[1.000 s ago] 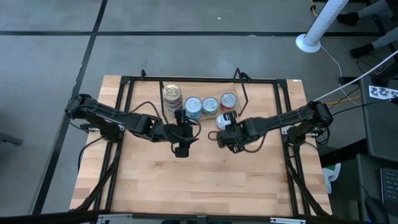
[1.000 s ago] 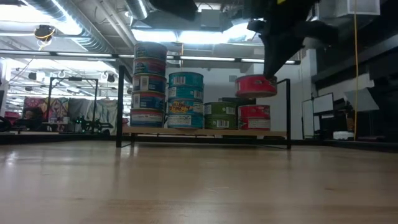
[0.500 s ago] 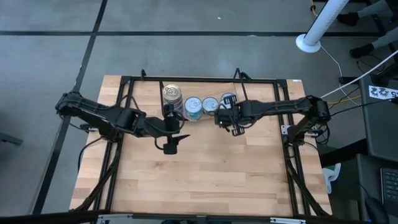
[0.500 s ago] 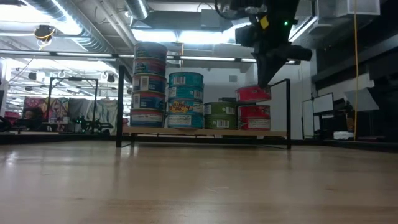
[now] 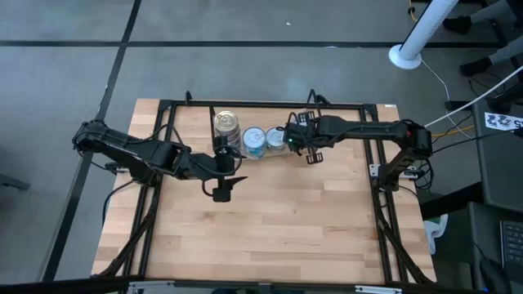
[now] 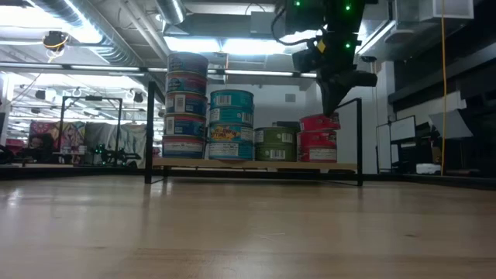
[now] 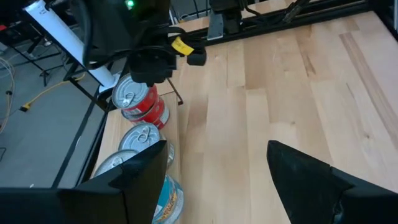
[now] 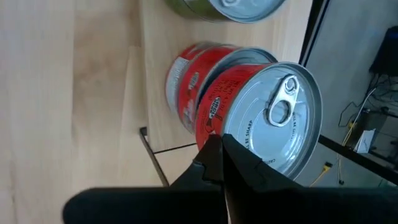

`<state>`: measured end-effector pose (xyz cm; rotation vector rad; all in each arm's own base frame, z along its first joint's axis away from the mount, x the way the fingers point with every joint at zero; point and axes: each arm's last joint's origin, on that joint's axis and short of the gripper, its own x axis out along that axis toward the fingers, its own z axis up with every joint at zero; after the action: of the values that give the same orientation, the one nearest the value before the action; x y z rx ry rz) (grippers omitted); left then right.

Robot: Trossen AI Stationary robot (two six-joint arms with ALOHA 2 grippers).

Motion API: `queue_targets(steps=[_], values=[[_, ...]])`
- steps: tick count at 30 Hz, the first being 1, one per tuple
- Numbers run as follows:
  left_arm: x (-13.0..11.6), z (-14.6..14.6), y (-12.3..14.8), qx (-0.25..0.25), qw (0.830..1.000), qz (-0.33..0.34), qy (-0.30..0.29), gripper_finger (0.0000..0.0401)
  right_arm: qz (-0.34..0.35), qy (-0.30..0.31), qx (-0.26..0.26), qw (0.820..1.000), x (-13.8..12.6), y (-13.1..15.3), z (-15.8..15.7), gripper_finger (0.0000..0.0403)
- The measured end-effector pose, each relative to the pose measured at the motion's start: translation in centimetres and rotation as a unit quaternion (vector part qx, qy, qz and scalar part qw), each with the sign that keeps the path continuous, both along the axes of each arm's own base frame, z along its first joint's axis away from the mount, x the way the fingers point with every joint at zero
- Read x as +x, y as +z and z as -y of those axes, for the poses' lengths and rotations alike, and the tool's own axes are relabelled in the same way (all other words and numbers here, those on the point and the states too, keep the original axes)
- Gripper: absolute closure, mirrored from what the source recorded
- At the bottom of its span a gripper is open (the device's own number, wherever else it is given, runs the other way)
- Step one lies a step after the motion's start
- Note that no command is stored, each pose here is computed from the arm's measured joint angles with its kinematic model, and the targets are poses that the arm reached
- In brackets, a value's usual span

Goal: Stack canned seafood by type on shelf
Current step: Stack the red tuna can on top of the other red tuna cans on the shelf

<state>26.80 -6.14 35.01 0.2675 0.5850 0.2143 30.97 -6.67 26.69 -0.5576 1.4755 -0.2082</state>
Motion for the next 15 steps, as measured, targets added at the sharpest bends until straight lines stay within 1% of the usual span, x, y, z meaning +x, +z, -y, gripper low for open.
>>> queue_targets(steps=[3, 6, 11, 15], values=[[0.0, 0.0, 0.0, 0.000, 1.000, 0.000, 0.000, 0.0129, 0.002, -0.002, 0.002, 1.000, 0.0, 0.0, 0.6, 0.0403], [0.0, 0.0, 0.0, 0.000, 1.000, 0.000, 0.000, 0.0129, 0.006, 0.002, 0.025, 1.000, -0.1, 0.0, 1.0, 0.0403], [0.0, 0.0, 0.0, -0.001, 1.000, 0.000, 0.000, 0.0129, 0.017, 0.003, 0.047, 0.999, 0.0, -0.1, 1.2, 0.0403], [0.0, 0.0, 0.0, -0.001, 1.000, 0.000, 0.000, 0.0129, 0.017, 0.003, 0.049, 0.999, 0.0, -0.1, 1.2, 0.0403]])
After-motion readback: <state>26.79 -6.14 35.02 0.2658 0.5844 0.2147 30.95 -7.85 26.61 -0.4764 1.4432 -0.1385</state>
